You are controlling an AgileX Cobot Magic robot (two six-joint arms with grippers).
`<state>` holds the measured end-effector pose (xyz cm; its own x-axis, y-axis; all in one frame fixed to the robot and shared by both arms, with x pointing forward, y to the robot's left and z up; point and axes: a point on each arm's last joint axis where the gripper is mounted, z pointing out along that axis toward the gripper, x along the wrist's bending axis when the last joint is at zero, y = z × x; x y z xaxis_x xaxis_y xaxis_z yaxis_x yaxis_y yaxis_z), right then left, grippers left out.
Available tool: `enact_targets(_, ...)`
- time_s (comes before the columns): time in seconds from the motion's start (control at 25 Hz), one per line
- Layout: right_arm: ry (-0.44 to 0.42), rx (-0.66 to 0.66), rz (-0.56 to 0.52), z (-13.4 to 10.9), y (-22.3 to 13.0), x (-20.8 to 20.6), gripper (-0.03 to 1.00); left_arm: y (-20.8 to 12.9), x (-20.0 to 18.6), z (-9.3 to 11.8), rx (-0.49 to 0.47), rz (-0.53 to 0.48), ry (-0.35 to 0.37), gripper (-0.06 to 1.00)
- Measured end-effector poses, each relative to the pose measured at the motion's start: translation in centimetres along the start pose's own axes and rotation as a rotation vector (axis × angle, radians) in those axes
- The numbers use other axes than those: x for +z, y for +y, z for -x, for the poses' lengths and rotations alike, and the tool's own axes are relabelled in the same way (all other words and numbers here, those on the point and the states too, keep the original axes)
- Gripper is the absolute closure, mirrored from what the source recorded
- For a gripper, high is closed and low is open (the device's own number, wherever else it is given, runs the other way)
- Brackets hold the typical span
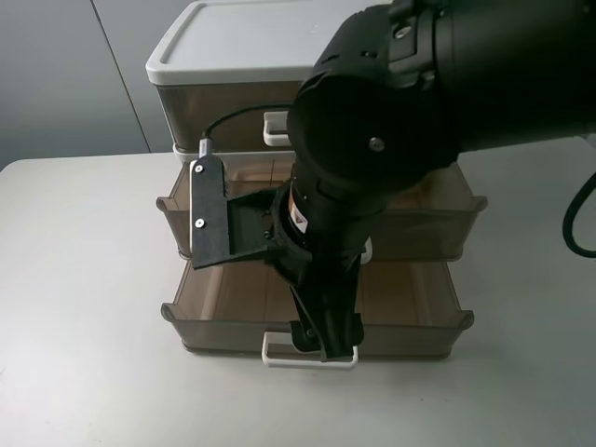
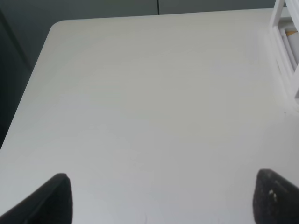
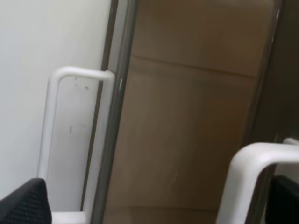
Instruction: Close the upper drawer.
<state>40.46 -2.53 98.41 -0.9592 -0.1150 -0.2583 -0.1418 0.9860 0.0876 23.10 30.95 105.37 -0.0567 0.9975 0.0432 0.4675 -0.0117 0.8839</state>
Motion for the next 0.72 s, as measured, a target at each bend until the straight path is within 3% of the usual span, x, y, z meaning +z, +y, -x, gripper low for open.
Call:
enact_targets(0.48, -0.135, -0.09, 0.023, 1.5, 0.2, 0.4, 0.27, 0.0, 0.0, 0.0, 0.0, 0.0, 0.0, 0.2)
enact_targets(0.72, -0.198, -0.057, 0.058, 2.5, 0.1, 0.5, 0.27, 0.0, 0.0, 0.0, 0.0, 0.0, 0.0, 0.2)
